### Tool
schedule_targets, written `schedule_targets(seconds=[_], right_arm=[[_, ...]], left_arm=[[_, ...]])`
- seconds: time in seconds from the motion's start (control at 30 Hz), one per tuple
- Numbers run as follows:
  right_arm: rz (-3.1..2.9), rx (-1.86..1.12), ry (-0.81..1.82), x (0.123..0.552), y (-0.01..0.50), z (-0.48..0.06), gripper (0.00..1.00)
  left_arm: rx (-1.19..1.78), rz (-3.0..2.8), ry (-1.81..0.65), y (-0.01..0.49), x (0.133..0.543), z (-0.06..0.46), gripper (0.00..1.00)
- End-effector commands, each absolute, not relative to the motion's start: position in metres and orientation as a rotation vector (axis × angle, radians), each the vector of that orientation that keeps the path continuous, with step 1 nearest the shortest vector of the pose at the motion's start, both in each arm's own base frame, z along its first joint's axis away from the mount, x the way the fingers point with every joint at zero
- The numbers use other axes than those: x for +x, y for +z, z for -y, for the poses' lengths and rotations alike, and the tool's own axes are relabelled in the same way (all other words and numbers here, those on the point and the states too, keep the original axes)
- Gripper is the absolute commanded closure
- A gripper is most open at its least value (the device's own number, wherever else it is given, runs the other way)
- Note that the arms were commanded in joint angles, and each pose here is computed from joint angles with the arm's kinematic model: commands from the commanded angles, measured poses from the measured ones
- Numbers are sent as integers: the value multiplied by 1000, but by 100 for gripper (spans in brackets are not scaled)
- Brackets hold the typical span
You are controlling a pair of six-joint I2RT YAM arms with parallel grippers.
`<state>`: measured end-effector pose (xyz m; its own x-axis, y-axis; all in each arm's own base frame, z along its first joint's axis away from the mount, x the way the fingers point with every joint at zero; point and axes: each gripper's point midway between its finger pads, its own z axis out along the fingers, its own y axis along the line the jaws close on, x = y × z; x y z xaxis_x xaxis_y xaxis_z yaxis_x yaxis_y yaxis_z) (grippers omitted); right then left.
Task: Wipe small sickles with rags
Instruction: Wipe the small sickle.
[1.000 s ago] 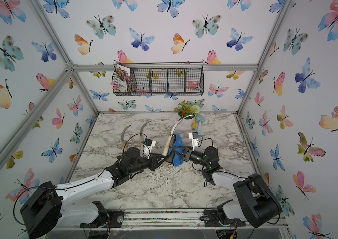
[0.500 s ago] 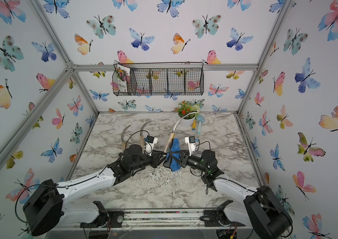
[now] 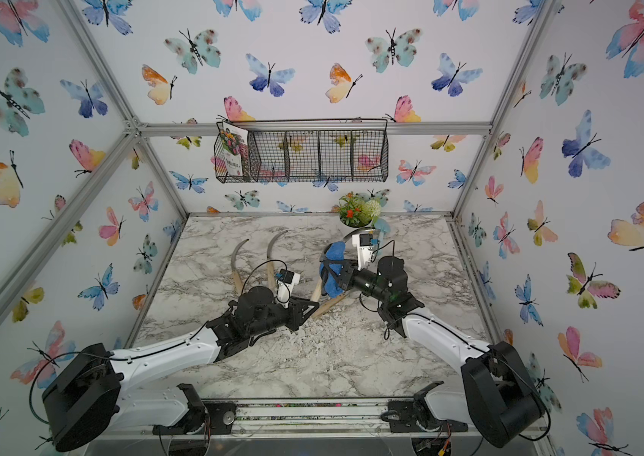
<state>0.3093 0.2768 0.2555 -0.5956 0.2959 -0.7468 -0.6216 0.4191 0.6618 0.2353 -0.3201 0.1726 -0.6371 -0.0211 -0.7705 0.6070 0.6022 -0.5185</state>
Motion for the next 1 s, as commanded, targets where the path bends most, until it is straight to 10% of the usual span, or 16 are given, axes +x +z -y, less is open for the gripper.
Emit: schedule_targets(seconds=[0.0, 0.97], right_arm=[[-1777, -328, 1367, 297, 251, -283, 98], [-1710, -331, 1547, 266, 234, -297, 98]], left_arm=[[498, -1945, -1096, 206, 230, 327, 100], [468, -1891, -1277, 237, 229, 315, 100]])
